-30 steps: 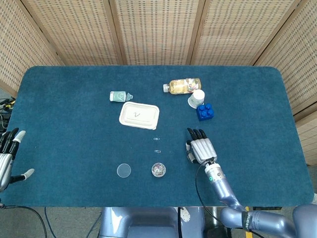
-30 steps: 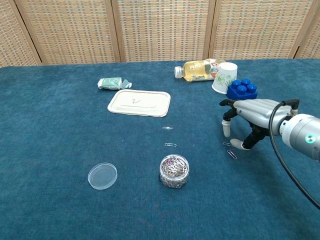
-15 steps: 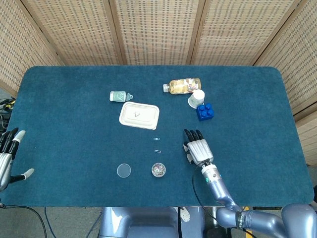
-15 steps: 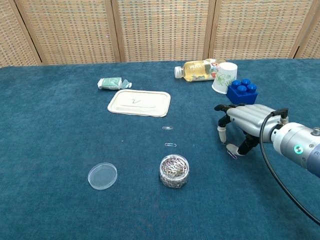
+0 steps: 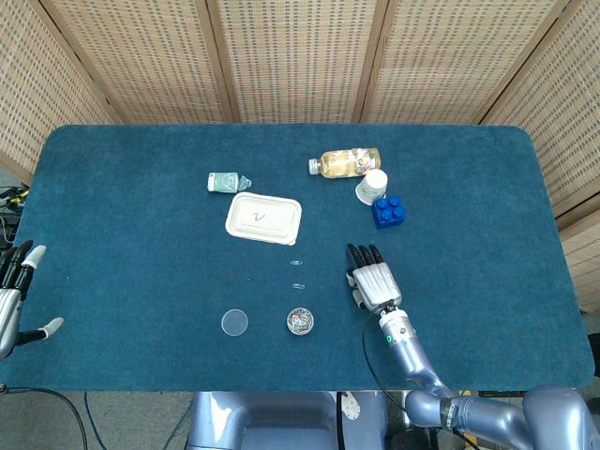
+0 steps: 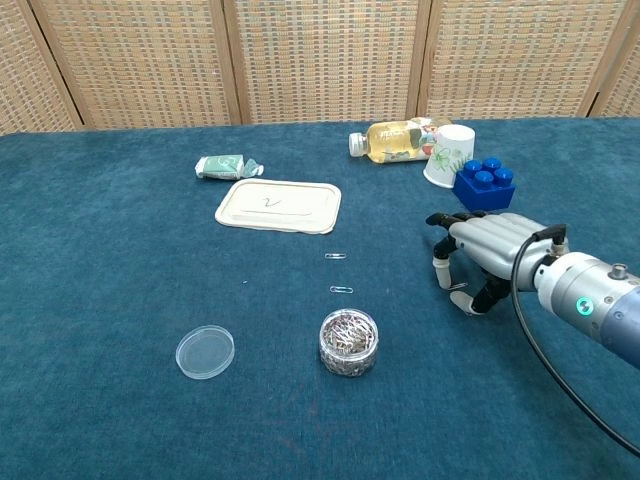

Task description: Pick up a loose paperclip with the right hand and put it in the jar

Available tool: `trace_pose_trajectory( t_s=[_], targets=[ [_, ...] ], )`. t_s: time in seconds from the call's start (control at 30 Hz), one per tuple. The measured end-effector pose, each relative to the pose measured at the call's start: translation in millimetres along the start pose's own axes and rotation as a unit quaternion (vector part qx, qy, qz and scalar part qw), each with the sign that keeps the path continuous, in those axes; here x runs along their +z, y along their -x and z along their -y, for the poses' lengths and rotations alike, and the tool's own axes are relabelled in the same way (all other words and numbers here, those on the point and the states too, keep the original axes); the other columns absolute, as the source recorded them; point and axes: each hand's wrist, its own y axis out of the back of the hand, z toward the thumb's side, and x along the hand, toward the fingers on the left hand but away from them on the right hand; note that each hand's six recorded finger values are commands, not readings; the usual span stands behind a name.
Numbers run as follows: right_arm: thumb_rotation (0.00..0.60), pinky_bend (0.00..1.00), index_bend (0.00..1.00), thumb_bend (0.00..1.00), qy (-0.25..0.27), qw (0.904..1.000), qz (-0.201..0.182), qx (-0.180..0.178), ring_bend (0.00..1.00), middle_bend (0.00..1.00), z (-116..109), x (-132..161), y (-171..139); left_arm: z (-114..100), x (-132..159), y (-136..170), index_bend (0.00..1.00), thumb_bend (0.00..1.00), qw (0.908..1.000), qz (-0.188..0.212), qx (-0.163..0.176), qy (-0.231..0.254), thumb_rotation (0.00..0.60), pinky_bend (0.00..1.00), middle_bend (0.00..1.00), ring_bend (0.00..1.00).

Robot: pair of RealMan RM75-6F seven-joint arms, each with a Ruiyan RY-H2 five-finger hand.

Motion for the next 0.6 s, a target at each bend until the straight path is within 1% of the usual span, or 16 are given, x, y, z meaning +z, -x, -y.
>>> trace_pose_trajectory(
  t_s=[0.17, 0.27, 0.33, 0.43, 0.6],
  targets=[
    [0.6, 0.0, 0.51, 0.4, -0.004, 1.0, 0.001, -0.003, 0.0, 0.0, 0.1, -1.5, 0.8, 0.5, 0.2, -0.3, 0.0, 0.0, 1.0, 0.0, -0.001, 0.0, 0.6, 0.0, 0.0, 0.0],
    [0.6, 0.0, 0.58, 0.43, -0.007, 1.0, 0.004, -0.004, 0.0, 0.0, 0.2, -4.6, 1.6, 0.9, 0.6, -0.4, 0.0, 0.0, 1.0, 0.0, -0.002, -0.001, 0.6, 0.0, 0.0, 0.0],
    [0.6, 0.0, 0.64, 0.48, -0.009, 0.9999, 0.008, -0.006, 0.0, 0.0, 0.5, -7.4, 2.3, 1.2, 0.9, -0.3, 0.0, 0.0, 1.0, 0.001, -0.002, -0.001, 0.6, 0.0, 0.0, 0.0],
    [0.6, 0.0, 0.66, 0.53, -0.017, 0.9997, 0.011, -0.012, 0.0, 0.0, 0.2, -12.0, 3.1, 1.6, 1.4, -0.5, 0.0, 0.0, 1.0, 0.001, -0.003, -0.002, 0.6, 0.0, 0.0, 0.0],
    [0.6, 0.0, 0.66, 0.53, -0.018, 0.9995, 0.006, -0.024, 0.0, 0.01, -4.7, -14.1, 2.2, 2.3, 2.2, -0.4, 0.0, 0.0, 1.0, 0.002, -0.004, -0.003, 0.6, 0.0, 0.0, 0.0]
  ],
)
